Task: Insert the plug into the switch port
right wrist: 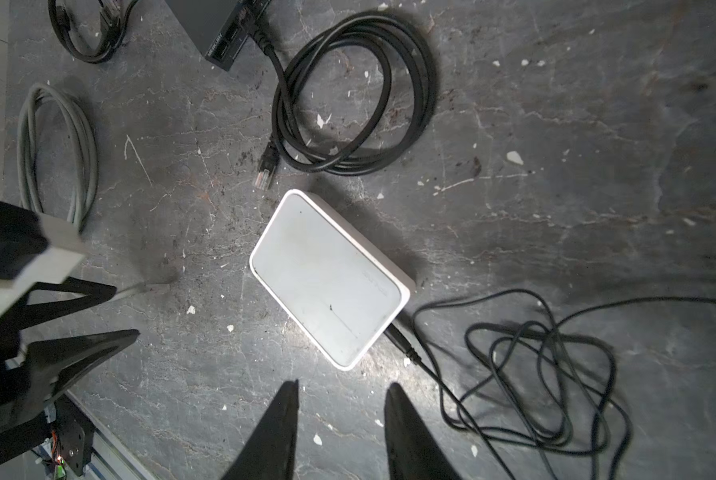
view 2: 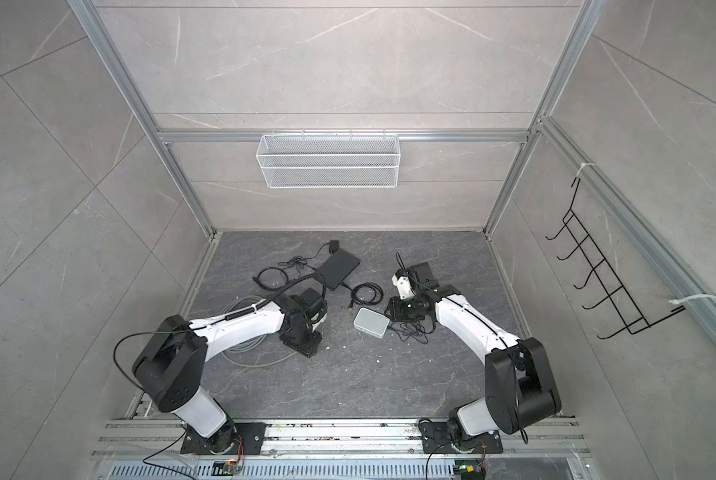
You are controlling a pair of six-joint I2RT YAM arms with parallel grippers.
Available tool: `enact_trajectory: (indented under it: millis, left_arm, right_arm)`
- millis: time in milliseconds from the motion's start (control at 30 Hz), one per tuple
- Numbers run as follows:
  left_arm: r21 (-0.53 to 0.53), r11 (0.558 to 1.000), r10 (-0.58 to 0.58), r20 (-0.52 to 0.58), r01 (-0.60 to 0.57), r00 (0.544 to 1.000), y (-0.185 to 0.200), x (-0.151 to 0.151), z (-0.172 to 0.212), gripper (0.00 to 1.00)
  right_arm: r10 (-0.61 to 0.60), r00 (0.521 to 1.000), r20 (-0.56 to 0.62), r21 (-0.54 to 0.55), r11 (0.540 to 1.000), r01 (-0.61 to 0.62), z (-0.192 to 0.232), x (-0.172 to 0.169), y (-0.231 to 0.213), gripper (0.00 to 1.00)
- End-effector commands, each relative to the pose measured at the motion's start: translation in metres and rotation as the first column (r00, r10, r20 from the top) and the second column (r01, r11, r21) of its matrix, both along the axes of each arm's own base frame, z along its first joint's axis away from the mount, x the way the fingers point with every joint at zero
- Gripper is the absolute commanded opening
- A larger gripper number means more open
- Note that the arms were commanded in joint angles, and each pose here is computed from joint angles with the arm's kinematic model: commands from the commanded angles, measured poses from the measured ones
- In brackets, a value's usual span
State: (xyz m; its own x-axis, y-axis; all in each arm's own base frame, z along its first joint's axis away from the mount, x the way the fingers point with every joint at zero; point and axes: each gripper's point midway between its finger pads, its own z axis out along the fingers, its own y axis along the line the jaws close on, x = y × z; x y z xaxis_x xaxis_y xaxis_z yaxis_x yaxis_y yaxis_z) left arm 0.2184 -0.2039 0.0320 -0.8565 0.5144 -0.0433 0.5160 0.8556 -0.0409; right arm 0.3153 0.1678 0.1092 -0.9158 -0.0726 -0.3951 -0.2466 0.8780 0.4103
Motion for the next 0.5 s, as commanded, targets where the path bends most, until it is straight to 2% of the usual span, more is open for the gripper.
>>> enact_trajectory:
  millis: [0,100,200,267,467]
  left_arm:
    - [0.064,0.997,0.035,-0.010,-0.034,0.999,0.007,0.002,-0.009,0.53]
    - [0.079,0.997,0.022,0.007,-0.022,1.000,0.008,0.007,-0.014,0.49]
    - [0.057,0.998,-0.015,-0.017,0.016,1.000,0.001,0.006,-0.018,0.28]
    - [-0.013,0.998,-0.056,-0.026,0.056,0.998,-0.012,0.006,-0.015,0.18]
    - [-0.198,0.970,-0.142,0.007,0.141,0.990,-0.054,0.017,-0.001,0.09]
  right_arm:
    - [0.001,1.000,0.010,0.019,1.000,-0.001,0.014,0.006,0.003,0.38]
    - [0.004,1.000,0.010,0.022,1.000,-0.004,0.019,0.005,0.004,0.38]
    - [0.005,1.000,0.008,0.021,1.000,-0.005,0.024,0.003,0.003,0.38]
    - [0.007,1.000,0.001,0.029,1.000,-0.007,0.026,0.000,0.004,0.38]
    - [0.069,0.997,-0.037,0.124,0.990,-0.064,0.025,-0.028,0.033,0.37]
